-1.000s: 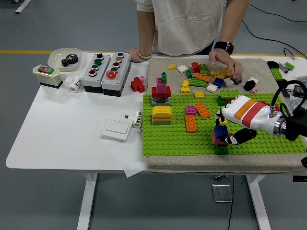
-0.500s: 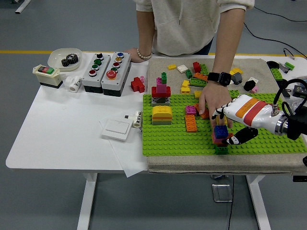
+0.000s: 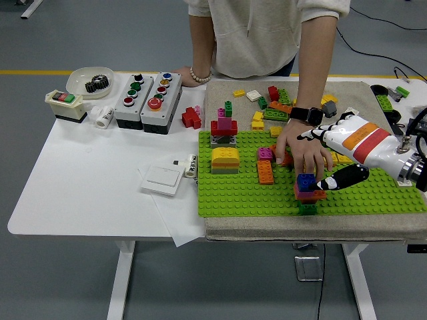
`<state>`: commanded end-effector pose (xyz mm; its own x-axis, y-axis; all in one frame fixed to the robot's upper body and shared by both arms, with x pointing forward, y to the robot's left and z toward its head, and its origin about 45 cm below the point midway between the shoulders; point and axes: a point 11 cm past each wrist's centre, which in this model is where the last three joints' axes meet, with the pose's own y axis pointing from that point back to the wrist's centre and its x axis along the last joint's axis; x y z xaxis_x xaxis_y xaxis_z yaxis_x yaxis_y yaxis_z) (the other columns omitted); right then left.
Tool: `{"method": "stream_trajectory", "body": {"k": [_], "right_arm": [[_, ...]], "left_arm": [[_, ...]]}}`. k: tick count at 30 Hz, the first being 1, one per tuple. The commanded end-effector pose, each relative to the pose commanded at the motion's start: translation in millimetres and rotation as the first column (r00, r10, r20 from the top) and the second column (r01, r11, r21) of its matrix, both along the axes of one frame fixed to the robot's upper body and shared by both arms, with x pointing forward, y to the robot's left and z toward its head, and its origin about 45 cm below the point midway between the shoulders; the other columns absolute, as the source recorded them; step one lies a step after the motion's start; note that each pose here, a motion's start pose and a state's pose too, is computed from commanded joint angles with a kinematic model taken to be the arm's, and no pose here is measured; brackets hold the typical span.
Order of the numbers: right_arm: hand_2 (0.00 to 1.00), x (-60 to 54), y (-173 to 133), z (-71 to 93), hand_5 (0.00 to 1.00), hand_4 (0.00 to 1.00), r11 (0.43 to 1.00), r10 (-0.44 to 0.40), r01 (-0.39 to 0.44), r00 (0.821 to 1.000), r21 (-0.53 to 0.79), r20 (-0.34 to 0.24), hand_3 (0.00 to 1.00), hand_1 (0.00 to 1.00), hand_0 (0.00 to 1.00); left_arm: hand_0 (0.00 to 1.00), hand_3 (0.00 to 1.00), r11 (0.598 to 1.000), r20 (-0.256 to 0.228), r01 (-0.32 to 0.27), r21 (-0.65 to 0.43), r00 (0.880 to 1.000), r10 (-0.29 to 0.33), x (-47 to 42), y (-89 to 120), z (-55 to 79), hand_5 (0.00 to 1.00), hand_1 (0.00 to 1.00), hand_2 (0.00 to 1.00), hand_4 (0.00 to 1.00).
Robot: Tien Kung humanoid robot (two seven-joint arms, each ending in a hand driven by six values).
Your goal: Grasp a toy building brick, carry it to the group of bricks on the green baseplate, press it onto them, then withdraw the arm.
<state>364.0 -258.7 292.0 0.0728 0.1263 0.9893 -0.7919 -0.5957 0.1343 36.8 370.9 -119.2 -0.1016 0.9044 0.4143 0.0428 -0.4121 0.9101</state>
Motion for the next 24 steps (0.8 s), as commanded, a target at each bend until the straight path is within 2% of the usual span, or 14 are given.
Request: {"method": "stream_trajectory", "body": {"k": [2, 3, 8, 9, 11, 14, 15, 24], "right_arm": [[0.767, -5.4, -1.1, 3.7, 0.553, 0.992, 1.000, -0.001, 0.000, 1.000, 0.019, 0.004, 0.833, 0.642, 0.534], [0.767, -7.3, -1.2, 4.5, 0.516, 0.953, 1.000, 0.001, -0.001, 1.000, 0.025, 0.004, 0.793, 0.693, 0.661], [0.767, -20.8, 0.4, 3.9, 0.516, 0.953, 0.998, 0.022, -0.021, 1.000, 0.058, -0.006, 0.793, 0.693, 0.661], [0.755, -21.7, 0.5, 3.6, 0.531, 0.934, 0.998, 0.023, -0.023, 1.000, 0.060, -0.007, 0.697, 0.696, 0.677], [0.755, -27.6, 1.5, 0.4, 0.531, 0.934, 0.997, 0.037, -0.035, 0.999, 0.067, -0.018, 0.697, 0.696, 0.677], [0.755, -32.1, 1.4, -3.0, 0.531, 0.934, 0.996, 0.046, -0.043, 0.999, 0.081, -0.028, 0.697, 0.696, 0.677], [0.747, -32.6, 1.3, -3.4, 0.529, 0.903, 0.996, 0.047, -0.044, 0.998, 0.082, -0.030, 0.644, 0.692, 0.703], [0.737, -40.8, -0.3, -14.6, 0.542, 0.878, 0.994, 0.057, -0.051, 0.997, 0.101, -0.059, 0.613, 0.685, 0.713]], "left_arm": [[0.742, 0.589, 1.000, 0.000, 0.000, 0.000, 1.000, 0.000, -0.2, 0.0, 0.0, 0.666, 0.726, 0.722, 0.643], [0.742, 0.590, 1.000, -0.001, 0.000, 0.000, 1.000, 0.000, -0.4, 0.0, -0.1, 0.666, 0.726, 0.723, 0.644], [0.742, 0.590, 1.000, -0.004, 0.000, 0.000, 1.000, 0.000, -1.6, -0.3, -0.2, 0.666, 0.726, 0.723, 0.644], [0.742, 0.590, 1.000, -0.004, 0.000, 0.000, 1.000, 0.000, -1.8, -0.3, -0.3, 0.666, 0.726, 0.723, 0.644], [0.742, 0.590, 1.000, -0.007, 0.001, 0.000, 1.000, -0.001, -2.3, -0.2, -0.3, 0.666, 0.726, 0.723, 0.644], [0.742, 0.590, 1.000, -0.009, 0.002, 0.000, 1.000, -0.002, -3.0, -0.2, -0.4, 0.666, 0.726, 0.723, 0.644], [0.741, 0.591, 1.000, -0.009, 0.002, 0.000, 1.000, -0.002, -3.1, -0.2, -0.4, 0.666, 0.727, 0.723, 0.643], [0.741, 0.589, 1.000, -0.011, 0.003, 0.001, 1.000, -0.003, -4.3, 0.2, -0.4, 0.666, 0.727, 0.725, 0.643]]}}
